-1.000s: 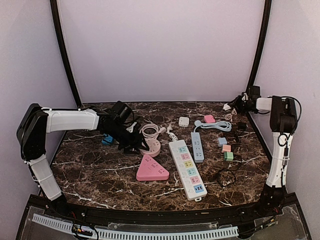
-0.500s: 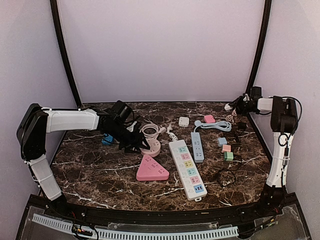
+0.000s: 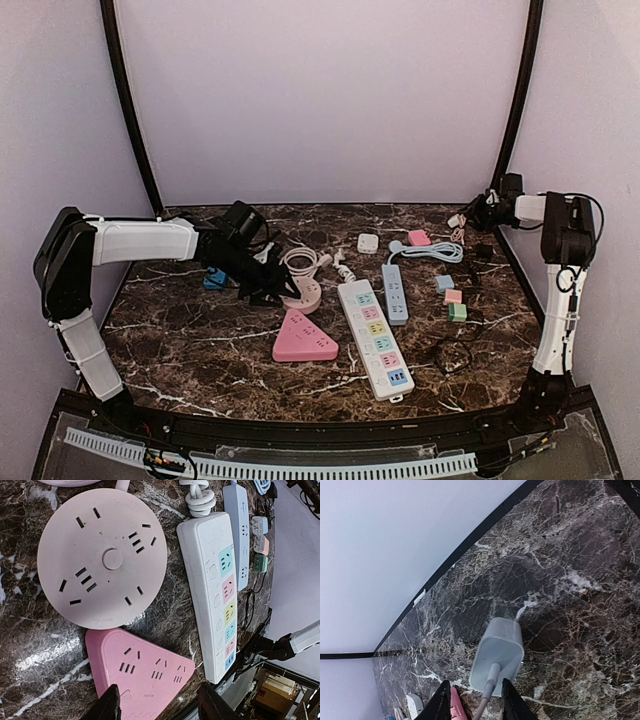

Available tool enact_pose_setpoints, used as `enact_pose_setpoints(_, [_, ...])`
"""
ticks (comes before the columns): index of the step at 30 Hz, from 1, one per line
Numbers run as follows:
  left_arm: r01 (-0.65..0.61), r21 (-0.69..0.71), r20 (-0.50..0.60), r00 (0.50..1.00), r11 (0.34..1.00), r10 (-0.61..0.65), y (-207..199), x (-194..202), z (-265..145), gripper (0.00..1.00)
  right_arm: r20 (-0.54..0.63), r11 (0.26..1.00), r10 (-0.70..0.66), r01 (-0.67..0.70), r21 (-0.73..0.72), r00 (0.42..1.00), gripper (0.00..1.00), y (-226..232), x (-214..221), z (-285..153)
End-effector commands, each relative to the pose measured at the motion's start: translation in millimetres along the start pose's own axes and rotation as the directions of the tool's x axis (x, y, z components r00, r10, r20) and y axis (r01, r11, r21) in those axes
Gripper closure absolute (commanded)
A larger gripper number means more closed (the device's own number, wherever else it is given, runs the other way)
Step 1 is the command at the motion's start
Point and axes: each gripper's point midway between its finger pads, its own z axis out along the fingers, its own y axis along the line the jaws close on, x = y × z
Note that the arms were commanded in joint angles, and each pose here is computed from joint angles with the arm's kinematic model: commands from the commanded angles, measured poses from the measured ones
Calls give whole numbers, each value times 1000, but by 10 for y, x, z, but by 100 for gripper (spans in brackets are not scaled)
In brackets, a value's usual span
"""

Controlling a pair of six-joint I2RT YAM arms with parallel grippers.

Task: Pull the plug off the socket

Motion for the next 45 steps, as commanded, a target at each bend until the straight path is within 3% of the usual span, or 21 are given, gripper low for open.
enact_pose_setpoints(1, [1,3,-14,1000,1000,-1,1,50,31,48,35,996,-39,36,85,999,68,-122,-57,-82])
enact_pose_setpoints(12, [-7,13,-8,1000,1000,7,-39,10,49,48,108,979,-136,117,167,985,58,44,-167,-478])
enact_pose_setpoints(23, [-25,27,9,1000,999,25,-102,-52,36,48,115,969,-169,144,201,979,57,49,-46,-686])
enact_pose_setpoints(34, [-114,17,140,984,993,111,-279,-271,-204,47,132,955,-254,227,193,958,53,349,194,-990])
enact_pose_setpoints(41, [-205,-83,340,914,975,221,-368,-519,-656,42,151,924,-363,333,187,920,35,732,639,-1320])
enact_pose_setpoints(45, [-230,-152,448,851,961,274,-363,-609,-967,31,165,895,-438,412,169,884,18,972,966,-1485])
